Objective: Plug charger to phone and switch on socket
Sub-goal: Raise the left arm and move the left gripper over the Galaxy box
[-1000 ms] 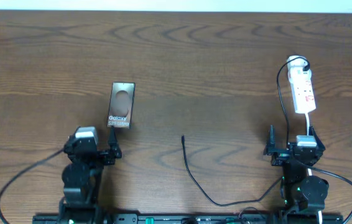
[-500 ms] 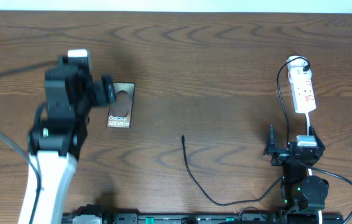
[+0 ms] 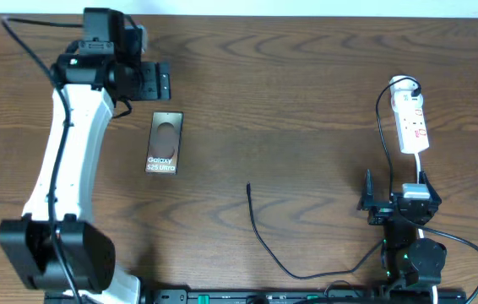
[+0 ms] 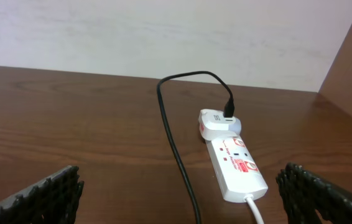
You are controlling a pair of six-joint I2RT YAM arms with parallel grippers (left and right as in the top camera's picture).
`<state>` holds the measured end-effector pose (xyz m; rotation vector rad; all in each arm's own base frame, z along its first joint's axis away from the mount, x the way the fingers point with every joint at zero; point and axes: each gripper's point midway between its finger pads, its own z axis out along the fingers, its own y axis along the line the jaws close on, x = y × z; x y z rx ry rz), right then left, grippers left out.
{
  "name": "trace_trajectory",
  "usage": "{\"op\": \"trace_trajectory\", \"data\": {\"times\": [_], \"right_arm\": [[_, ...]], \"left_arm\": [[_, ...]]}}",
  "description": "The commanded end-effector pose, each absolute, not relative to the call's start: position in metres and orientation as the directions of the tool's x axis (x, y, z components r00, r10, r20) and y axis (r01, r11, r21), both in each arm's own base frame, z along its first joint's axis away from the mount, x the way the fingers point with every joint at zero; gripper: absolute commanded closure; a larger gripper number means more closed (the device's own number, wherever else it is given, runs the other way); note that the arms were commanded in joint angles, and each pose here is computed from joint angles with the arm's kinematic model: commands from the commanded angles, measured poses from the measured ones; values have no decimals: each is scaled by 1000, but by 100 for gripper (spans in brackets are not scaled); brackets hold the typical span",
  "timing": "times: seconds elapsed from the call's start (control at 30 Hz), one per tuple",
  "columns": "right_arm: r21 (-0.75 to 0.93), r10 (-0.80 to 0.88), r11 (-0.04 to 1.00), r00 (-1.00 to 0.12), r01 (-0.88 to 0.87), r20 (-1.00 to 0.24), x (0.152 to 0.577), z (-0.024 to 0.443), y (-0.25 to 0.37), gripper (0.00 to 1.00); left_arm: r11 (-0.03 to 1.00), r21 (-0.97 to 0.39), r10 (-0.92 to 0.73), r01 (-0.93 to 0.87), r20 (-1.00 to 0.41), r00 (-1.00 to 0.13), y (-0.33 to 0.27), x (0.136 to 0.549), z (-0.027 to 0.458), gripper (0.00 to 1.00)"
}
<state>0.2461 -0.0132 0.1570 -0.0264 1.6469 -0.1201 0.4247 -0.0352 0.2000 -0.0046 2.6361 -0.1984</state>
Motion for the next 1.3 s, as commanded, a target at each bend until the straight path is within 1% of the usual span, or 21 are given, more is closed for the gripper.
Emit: {"op": "trace_trajectory", "data": {"times": [0.0,0.03,0.07,0.1,0.13,0.3,0.37,0.43,0.53,0.67,0.97,1.13,1.27], "right_arm": [[-107,-102,992,-81,59,-991,246,157,-15,1],[-107,-102,992,-81,59,-991,246,157,-15,1],[-107,-102,992,-81,59,-991,246,157,-15,1],[-107,-102,992,-81,59,-991,246,157,-15,1],[-107,-102,992,-81,59,-991,246,157,-15,1],[-107,-102,992,-81,59,-991,246,157,-15,1],[-107,-102,992,-81,59,-991,246,157,-15,1],[-107,-102,992,-81,59,-991,246,157,-15,1],[-107,-102,992,-81,59,-991,246,157,-15,1],[-107,-102,992,-81,59,-991,246,157,-15,1],[-107,-102,992,-81,59,-991,246,157,-15,1],[-107,-102,992,-81,59,-991,246,157,-15,1],[-107,-102,992,-81,59,-991,246,157,-15,1]], "left_arm": [[979,-194,-35,62,-461,-887,-43,422,204,27],[980,-191,-34,61,-461,-887,-43,422,204,36],[981,-184,-35,57,-461,-887,-42,422,203,38],[982,-181,-35,55,-461,-887,-41,422,203,31],[982,-179,-36,54,-461,-887,-41,422,203,0],[983,-177,-33,50,-436,-899,-40,416,200,1],[991,-128,-13,48,-435,-900,-33,416,197,1],[999,-46,-13,7,-421,-907,-17,415,192,1],[1000,1,-13,-14,-385,-923,-8,413,181,1],[1000,6,-12,-15,-312,-950,-8,411,158,1],[1000,7,-10,-10,-107,-994,-9,406,85,1],[1000,5,12,12,-54,-998,-11,403,65,1],[999,-38,21,23,-52,-998,-18,403,64,1]]}}
